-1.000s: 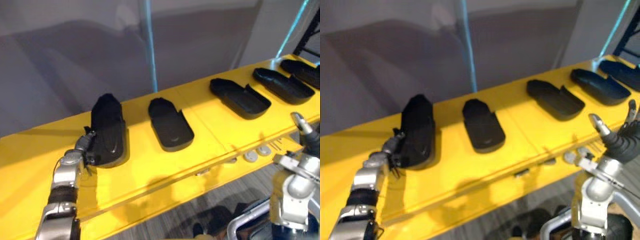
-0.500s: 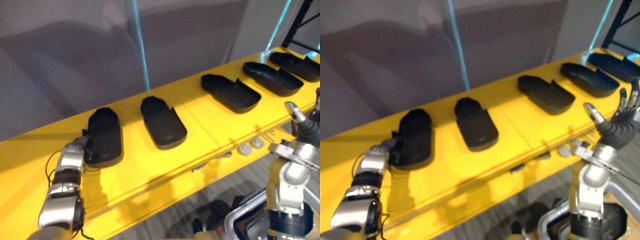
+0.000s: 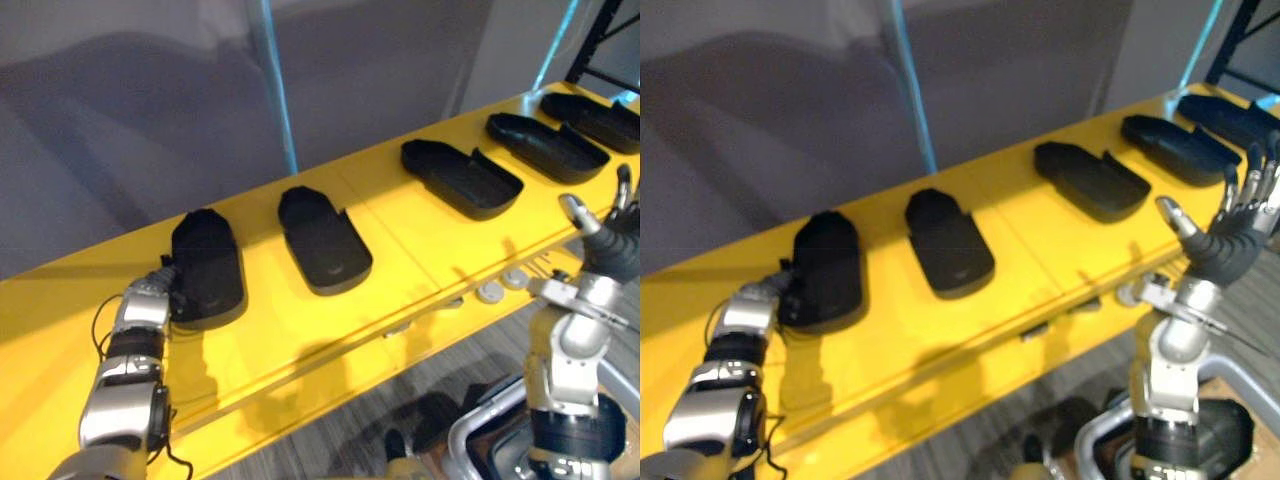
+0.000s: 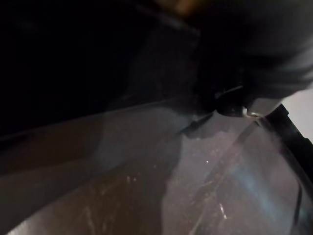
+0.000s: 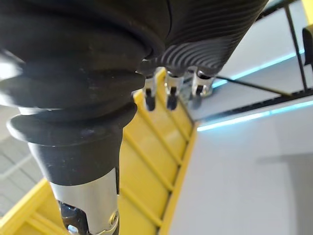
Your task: Walk over and take plastic housings, then place them on the shelf
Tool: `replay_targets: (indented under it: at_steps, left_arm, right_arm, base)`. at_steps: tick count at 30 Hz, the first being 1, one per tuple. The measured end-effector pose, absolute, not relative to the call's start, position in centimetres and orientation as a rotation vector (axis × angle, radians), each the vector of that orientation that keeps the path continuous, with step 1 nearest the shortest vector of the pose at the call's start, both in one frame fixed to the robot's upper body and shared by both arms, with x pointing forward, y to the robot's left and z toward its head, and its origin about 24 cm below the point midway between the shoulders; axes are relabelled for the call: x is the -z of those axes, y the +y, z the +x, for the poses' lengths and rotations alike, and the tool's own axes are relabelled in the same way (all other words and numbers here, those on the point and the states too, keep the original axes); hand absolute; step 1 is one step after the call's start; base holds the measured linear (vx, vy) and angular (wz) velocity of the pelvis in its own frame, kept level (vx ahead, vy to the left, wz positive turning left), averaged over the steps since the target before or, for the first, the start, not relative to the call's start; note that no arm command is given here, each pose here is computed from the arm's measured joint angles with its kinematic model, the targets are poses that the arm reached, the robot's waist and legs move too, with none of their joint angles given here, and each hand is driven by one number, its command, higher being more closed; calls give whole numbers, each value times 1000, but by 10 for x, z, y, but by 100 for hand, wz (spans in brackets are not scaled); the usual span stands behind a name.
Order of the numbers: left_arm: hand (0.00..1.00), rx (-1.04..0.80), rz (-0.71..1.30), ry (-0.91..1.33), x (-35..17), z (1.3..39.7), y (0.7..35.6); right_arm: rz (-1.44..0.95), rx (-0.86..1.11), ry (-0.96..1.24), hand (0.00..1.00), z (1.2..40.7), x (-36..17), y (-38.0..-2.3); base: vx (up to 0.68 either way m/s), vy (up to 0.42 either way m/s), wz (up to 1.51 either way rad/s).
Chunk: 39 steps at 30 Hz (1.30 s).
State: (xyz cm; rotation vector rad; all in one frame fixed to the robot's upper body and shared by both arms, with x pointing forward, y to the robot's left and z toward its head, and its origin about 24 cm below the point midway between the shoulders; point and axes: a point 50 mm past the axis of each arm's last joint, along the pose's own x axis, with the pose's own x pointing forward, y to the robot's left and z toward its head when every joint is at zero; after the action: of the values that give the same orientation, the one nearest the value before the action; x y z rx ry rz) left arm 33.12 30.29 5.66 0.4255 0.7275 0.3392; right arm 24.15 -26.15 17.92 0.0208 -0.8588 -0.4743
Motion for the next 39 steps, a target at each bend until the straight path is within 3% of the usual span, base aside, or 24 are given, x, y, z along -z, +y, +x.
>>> replay_targets:
  at_steps: [16, 17, 28, 39]
  left_arm:
    - [100, -254, 489, 689, -59, 329, 297]
    - [0, -248, 490, 690, -58, 329, 297]
    - [0, -241, 467, 683, -57, 328, 295]
    - [0, -389, 317, 567, -53, 326, 296]
  right_arm:
    - [22, 453, -878, 0, 244, -184, -259]
    - [22, 453, -878, 0, 244, -184, -259]
    - [22, 455, -877, 0, 244, -184, -259]
    - [20, 453, -875, 0, 244, -184, -259]
  base:
    - [-9, -5, 7]
    - [-15, -13, 9]
    - [-6, -6, 4]
    - [0, 0, 0]
